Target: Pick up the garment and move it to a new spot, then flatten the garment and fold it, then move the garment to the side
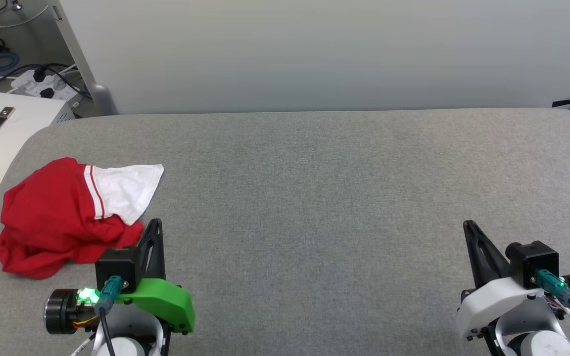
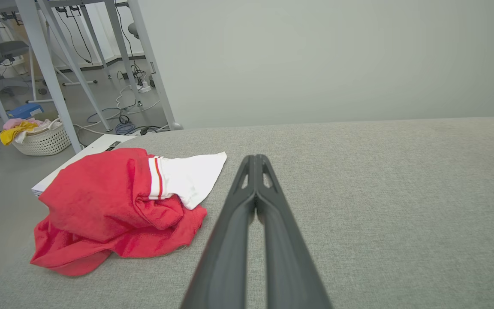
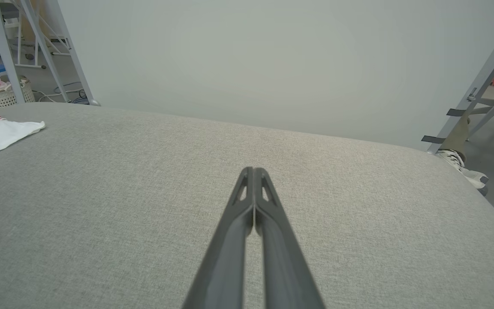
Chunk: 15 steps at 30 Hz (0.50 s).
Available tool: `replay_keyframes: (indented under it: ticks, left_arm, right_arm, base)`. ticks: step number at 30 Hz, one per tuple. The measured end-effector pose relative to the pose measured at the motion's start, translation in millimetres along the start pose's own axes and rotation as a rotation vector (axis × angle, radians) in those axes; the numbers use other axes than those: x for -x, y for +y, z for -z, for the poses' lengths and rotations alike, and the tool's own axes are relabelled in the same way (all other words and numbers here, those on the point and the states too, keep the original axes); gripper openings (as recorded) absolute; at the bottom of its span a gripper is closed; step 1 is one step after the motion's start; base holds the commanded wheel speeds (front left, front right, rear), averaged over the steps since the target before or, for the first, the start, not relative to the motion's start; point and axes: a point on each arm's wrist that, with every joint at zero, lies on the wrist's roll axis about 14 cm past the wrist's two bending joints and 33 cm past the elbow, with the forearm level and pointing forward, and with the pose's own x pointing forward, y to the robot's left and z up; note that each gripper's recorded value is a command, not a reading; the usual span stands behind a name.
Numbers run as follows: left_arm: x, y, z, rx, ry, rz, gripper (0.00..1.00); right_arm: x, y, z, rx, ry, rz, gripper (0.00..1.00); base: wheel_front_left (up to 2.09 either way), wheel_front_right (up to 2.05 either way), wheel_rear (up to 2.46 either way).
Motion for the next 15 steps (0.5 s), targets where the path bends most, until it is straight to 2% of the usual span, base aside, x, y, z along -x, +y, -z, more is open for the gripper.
replay_keyframes:
  ticks: [15]
  left_arm:
    - [0.0,0.0,0.0,0.000,0.000,0.000,0.00]
  right_arm:
    - [0.0,0.0,0.0,0.000,0.000,0.000,0.00]
  base:
    - [0.00,0.00,0.00]
